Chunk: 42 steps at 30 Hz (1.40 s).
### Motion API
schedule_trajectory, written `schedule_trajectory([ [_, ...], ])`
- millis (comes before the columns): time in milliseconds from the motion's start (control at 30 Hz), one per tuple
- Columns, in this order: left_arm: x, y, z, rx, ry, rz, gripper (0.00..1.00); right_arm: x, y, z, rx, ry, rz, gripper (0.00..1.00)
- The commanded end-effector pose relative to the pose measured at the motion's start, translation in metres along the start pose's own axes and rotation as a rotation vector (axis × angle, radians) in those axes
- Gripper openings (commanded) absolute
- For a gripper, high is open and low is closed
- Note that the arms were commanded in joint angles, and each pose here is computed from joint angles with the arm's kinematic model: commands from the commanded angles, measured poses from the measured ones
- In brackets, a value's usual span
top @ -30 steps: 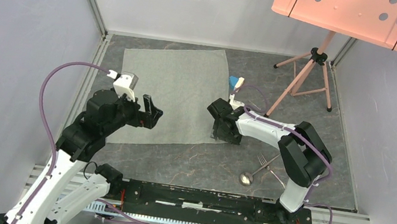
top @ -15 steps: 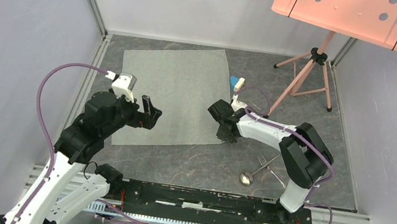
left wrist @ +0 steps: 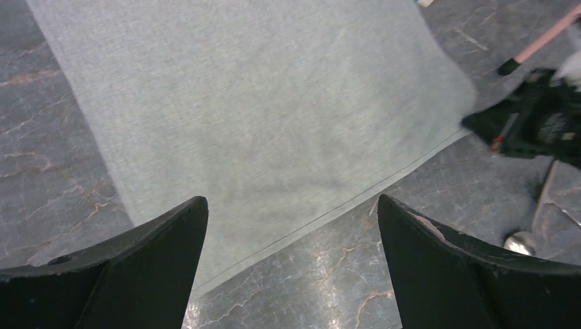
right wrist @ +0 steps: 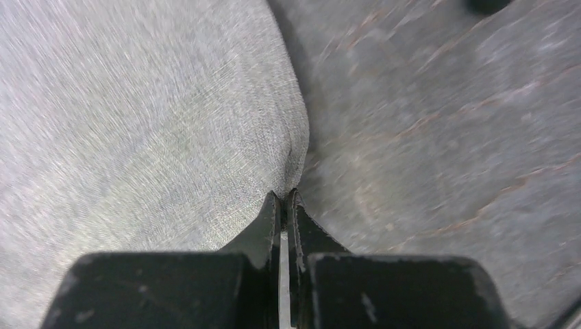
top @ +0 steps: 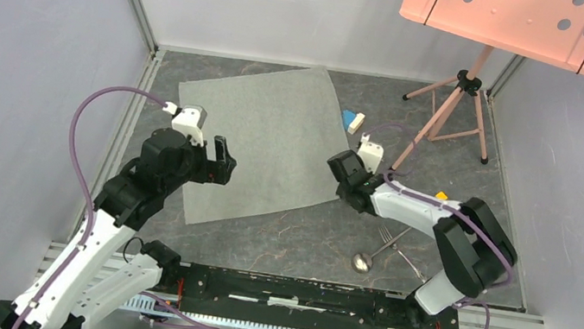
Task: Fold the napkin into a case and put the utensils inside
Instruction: Pick up the flattened napkin from the center of the board.
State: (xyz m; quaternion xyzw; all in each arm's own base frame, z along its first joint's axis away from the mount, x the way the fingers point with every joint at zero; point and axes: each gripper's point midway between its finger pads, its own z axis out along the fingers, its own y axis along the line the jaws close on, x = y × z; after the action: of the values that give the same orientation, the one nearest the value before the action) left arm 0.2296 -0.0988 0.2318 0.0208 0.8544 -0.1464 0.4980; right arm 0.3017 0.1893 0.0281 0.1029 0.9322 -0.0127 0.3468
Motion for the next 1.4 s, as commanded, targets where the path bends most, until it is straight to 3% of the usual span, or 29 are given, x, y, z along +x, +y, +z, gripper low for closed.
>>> schedule_trajectory([
  [0, 0.007, 0.006, 0.014, -0.054, 0.021, -0.057, 1.0, -0.072, -0.012, -0.01, -0.037, -0.308, 0.129, 0.0],
  [133, 0.039, -0.018, 0.027, 0.009, 0.184, -0.279, 1.0, -0.097, -0.035, -0.022, -0.041, -0.46, 0.238, 0.0],
  [267, 0.097, -0.011, 0.027, -0.169, 0.386, -0.596, 0.93, -0.107, -0.045, -0.031, -0.072, -0.558, 0.198, 0.0],
  [400, 0.158, -0.008, 0.014, -0.348, 0.508, -0.874, 0.75, -0.096, -0.031, -0.033, -0.19, -0.532, 0.157, 0.0],
  [500, 0.184, -0.01, 0.014, -0.44, 0.526, -0.993, 0.65, -0.09, -0.028, -0.036, -0.241, -0.532, 0.151, 0.0],
  [800, 0.199, 0.014, 0.029, -0.742, 0.456, -0.964, 0.64, -0.087, -0.034, -0.03, -0.264, -0.517, 0.185, 0.0],
  [967, 0.203, 0.017, 0.034, -0.852, 0.489, -0.934, 0.49, -0.087, -0.039, -0.026, -0.278, -0.501, 0.206, 0.0],
  [1367, 0.208, 0.029, 0.034, -0.928, 0.465, -0.919, 0.56, -0.086, -0.043, -0.021, -0.316, -0.48, 0.237, 0.0],
])
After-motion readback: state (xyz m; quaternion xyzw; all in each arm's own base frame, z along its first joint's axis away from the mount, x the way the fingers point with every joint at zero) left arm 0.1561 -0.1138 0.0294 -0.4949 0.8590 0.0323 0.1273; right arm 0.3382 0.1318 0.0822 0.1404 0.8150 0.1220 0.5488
